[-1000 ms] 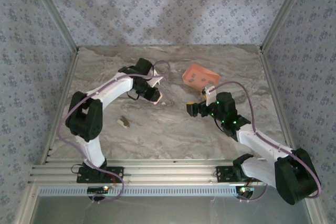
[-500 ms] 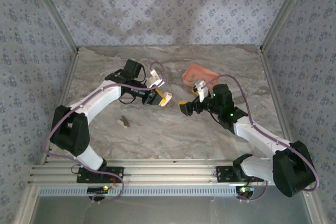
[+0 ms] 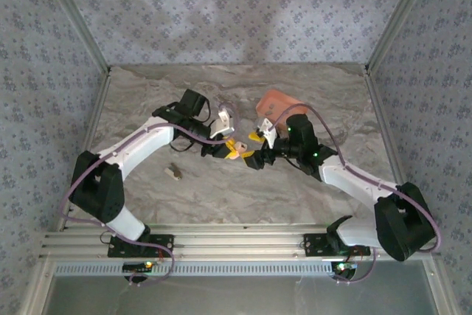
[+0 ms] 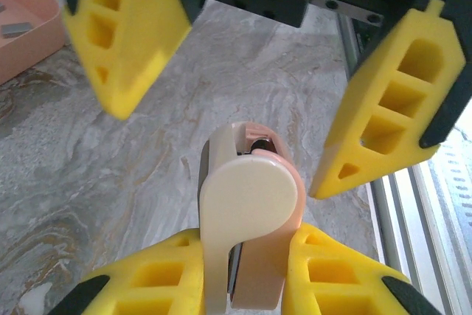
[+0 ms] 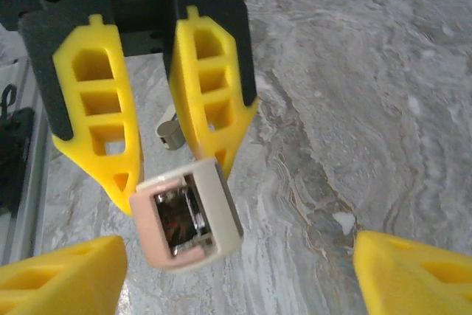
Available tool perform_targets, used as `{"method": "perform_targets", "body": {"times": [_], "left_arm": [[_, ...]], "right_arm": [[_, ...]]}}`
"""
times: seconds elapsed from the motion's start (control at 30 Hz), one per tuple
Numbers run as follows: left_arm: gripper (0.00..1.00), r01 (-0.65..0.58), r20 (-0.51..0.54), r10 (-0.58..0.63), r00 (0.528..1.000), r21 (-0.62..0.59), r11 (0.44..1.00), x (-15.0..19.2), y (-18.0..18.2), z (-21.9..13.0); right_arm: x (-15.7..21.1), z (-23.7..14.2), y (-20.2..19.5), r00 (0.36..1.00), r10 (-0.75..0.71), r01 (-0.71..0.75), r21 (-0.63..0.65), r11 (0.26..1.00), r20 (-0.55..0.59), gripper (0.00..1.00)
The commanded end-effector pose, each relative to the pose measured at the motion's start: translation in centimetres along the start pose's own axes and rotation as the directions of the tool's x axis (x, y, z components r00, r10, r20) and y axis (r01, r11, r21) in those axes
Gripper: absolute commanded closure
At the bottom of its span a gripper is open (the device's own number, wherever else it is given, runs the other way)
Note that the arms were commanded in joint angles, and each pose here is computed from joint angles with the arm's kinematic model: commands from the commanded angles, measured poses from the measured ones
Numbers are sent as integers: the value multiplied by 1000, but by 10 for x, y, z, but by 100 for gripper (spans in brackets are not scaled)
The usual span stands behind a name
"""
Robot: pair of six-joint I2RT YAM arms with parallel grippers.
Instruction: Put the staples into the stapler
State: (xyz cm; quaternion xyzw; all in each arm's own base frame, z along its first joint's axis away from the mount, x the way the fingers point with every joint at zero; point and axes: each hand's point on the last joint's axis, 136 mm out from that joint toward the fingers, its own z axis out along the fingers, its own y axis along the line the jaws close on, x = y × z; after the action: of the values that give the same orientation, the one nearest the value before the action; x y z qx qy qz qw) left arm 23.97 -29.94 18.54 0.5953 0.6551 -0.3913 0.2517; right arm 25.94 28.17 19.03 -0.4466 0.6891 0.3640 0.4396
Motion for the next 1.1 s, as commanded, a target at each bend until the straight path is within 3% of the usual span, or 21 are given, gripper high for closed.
{"method": "perform_targets", "body": {"times": [0.0, 0.27, 0.5, 0.67, 0.73, 0.83, 1.0, 1.07], "left_arm": [[86, -81, 23, 80, 997, 29, 996, -10, -14, -6], [86, -77, 25, 76, 997, 51, 996, -11, -21, -7], [86, -77, 48, 74, 996, 68, 995, -14, -23, -6], [84, -69, 52, 65, 997, 73, 995, -15, -23, -6], [77, -60, 47, 57, 997, 69, 996, -15, -22, -6], [52, -20, 19, 20, 1000, 21, 1000, -12, -13, -6], [34, 100, -17, -105, 994, -189, 977, -8, 21, -14], [29, 131, -16, -140, 990, -276, 952, -4, 33, -18]], "right_arm": [[-15, 1, 16, 997, -75, 78, -104, 992, 36, 24], [-20, 4, 29, 996, -74, 85, -212, 973, 58, 53], [-17, 7, 32, 997, -60, 70, -247, 967, 48, 46], [-17, 7, 31, 997, -57, 67, -249, 966, 45, 65], [-17, 7, 27, 998, -46, 55, -233, 971, 44, 69], [-17, 4, 17, 999, -9, 18, -182, 983, 46, 73], [-7, -1, -14, 991, 129, -130, 15, 991, 30, 75], [-4, -4, -26, 966, 257, -260, 100, 961, 38, 78]]}}
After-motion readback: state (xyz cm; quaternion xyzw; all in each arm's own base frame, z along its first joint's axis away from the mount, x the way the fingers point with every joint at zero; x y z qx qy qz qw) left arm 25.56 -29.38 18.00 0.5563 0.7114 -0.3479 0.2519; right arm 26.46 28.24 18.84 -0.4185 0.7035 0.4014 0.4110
